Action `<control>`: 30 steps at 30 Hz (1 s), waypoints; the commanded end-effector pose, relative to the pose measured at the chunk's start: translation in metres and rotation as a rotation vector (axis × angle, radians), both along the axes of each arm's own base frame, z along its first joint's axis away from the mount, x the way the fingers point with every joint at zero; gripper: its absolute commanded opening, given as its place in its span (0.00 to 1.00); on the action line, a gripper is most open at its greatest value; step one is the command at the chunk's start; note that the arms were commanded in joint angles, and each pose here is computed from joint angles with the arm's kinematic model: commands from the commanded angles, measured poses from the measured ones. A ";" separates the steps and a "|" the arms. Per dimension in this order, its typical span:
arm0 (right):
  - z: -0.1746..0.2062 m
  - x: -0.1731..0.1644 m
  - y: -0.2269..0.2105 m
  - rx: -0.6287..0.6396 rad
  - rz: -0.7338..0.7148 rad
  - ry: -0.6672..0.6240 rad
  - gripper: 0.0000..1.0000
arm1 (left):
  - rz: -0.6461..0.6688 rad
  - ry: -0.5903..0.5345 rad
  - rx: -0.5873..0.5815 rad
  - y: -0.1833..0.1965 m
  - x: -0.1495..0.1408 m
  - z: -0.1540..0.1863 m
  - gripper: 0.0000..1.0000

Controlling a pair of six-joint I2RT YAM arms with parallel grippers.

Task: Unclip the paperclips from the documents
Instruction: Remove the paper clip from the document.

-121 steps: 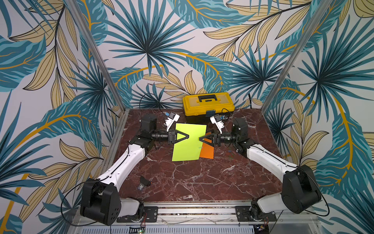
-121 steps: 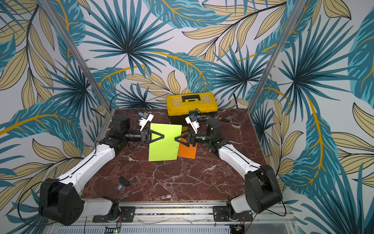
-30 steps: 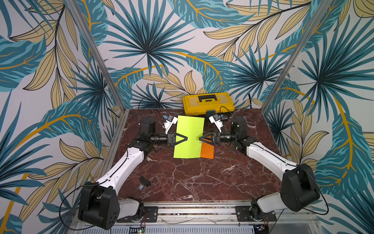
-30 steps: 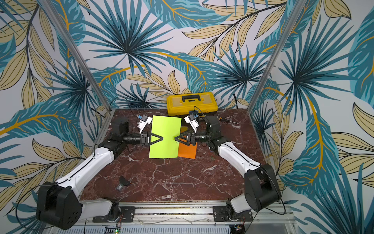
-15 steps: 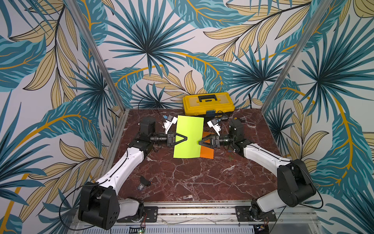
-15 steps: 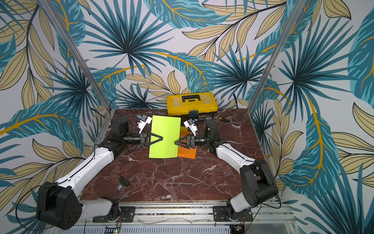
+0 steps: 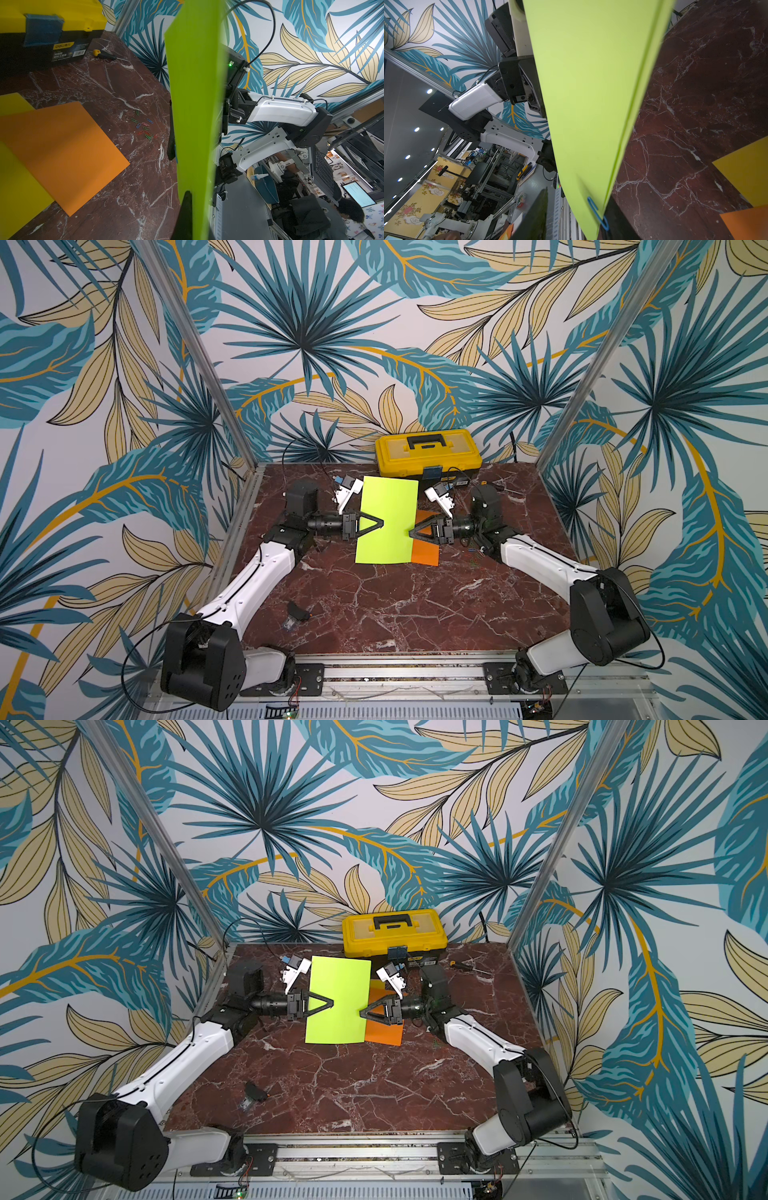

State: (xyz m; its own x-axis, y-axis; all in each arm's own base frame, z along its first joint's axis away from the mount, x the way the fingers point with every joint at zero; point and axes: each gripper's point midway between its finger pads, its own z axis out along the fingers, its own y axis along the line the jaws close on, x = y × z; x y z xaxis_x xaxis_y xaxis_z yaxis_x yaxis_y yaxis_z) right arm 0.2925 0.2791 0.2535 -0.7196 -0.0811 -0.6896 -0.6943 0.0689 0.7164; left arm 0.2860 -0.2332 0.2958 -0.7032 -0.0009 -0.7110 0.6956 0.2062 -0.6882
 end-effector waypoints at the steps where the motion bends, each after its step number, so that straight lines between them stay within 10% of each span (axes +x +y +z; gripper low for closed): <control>1: 0.004 -0.014 -0.004 -0.010 0.030 -0.021 0.37 | 0.009 -0.053 -0.004 0.004 -0.001 0.008 0.00; 30: 0.012 -0.001 -0.012 -0.046 -0.043 -0.065 0.22 | -0.009 -0.044 -0.011 0.005 -0.008 0.006 0.00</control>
State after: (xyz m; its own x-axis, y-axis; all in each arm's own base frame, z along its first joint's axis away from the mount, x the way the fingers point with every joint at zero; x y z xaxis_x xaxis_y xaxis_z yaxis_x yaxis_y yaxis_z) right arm 0.2886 0.2677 0.2540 -0.7051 -0.0992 -0.7021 -0.7087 0.1327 0.6929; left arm 0.2840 -0.2314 0.2950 -0.7054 -0.0001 -0.7088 0.6943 0.2010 -0.6911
